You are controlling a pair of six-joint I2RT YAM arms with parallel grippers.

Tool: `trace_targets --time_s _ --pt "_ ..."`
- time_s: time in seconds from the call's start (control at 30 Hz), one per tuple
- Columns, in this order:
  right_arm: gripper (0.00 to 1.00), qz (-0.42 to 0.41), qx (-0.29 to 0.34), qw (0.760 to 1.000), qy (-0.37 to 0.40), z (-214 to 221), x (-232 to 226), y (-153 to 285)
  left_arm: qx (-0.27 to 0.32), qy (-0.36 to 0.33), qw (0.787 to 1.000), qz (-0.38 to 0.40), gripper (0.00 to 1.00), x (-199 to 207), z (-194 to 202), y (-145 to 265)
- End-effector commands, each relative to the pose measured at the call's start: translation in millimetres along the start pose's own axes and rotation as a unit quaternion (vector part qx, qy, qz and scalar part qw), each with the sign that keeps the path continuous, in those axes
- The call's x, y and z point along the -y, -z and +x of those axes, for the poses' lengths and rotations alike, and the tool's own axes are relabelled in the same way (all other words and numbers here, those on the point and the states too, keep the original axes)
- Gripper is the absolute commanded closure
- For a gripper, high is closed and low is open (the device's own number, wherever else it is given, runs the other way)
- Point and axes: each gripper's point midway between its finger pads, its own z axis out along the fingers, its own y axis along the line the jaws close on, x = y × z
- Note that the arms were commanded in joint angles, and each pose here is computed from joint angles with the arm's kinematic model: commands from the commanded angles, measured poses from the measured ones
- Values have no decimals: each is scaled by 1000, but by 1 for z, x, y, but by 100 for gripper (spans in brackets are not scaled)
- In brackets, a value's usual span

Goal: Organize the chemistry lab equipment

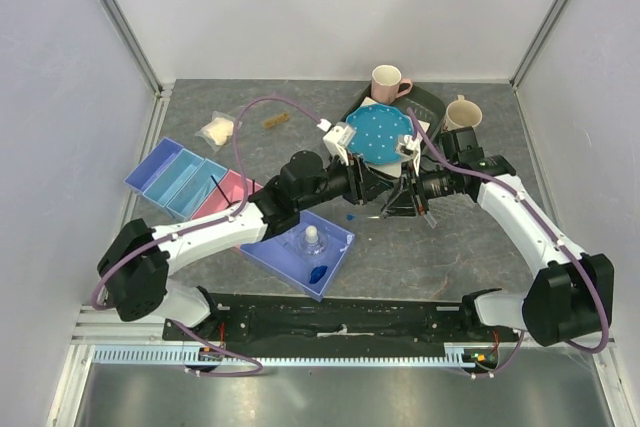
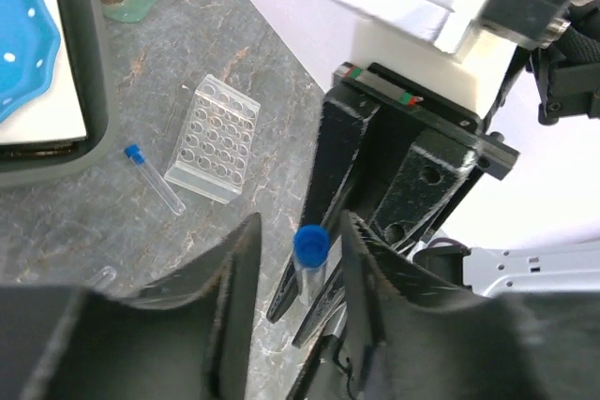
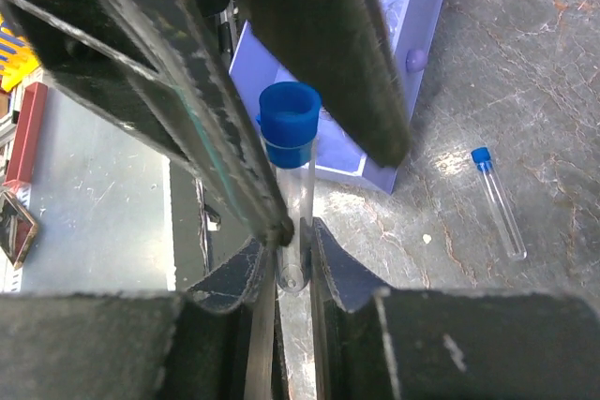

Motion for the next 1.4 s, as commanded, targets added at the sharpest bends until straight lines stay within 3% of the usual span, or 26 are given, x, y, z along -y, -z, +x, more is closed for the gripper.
trace_targets --time_s 0.0,0.13,0.3,0.57,0.87,1.0,1.27,1.33,1.37 --pt "88 -13 24 999 25 -10 -14 3 73 33 997 15 48 16 -30 18" --pt "89 -15 31 999 31 -14 -19 4 102 65 991 53 38 21 -21 35" --pt "88 -30 41 998 28 -16 -25 4 145 84 979 112 37 31 -22 49" --pt "87 -41 52 998 21 -15 -30 3 150 74 976 138 38 41 -15 38" --pt "87 -58 62 996 14 -18 -37 3 141 66 979 132 56 41 -5 23" --pt "87 -60 63 996 13 -16 -37 2 141 62 979 132 70 41 -5 21" --pt "86 -63 65 996 8 -16 -37 2 130 62 979 142 75 45 1 17" --pt "86 -64 66 996 8 -16 -37 2 125 59 979 148 80 48 3 15" --pt "85 -64 66 996 7 -16 -37 1 122 59 979 150 88 49 5 14"
